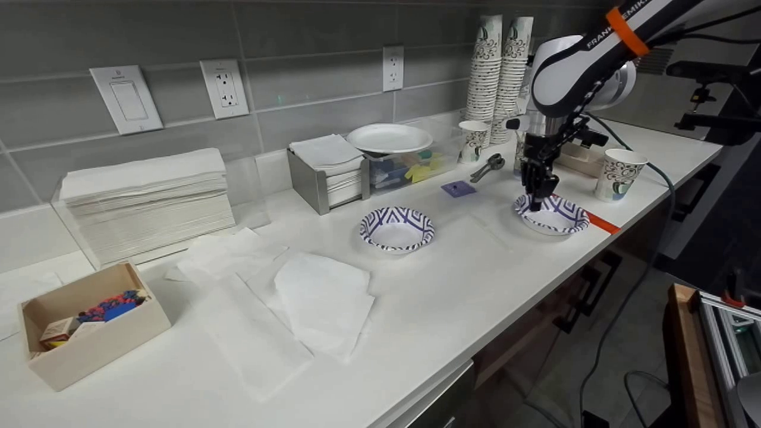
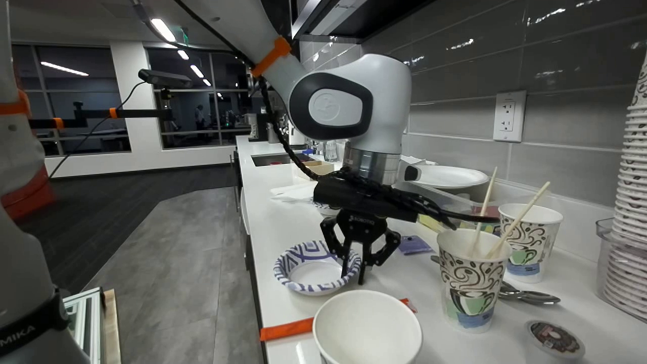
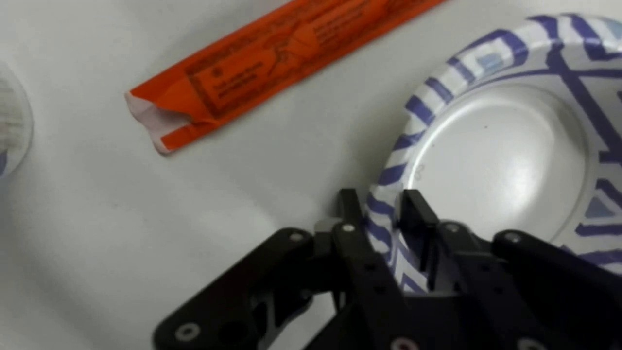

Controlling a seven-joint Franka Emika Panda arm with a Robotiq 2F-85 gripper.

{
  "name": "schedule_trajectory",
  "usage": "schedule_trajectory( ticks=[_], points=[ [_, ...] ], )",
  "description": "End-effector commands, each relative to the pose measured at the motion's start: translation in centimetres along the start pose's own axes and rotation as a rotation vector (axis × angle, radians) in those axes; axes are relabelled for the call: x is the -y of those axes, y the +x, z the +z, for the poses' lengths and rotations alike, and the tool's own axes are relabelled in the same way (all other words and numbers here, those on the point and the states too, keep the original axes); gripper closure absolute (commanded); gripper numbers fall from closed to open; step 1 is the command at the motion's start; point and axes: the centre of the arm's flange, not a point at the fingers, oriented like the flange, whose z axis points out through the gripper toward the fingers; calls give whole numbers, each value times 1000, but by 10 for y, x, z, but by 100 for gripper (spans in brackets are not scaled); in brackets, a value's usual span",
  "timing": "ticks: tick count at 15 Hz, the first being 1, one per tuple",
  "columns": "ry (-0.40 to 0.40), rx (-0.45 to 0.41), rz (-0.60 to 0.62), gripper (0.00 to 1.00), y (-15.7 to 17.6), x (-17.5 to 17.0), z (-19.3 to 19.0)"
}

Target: Stack the blue and white plates

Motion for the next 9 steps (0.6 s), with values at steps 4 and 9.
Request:
schedule_trajectory(
  ticks=[4, 9],
  points=[
    [-2, -6, -11, 100, -3, 0, 2],
    [36, 24, -3, 98, 2, 14, -33]
  ],
)
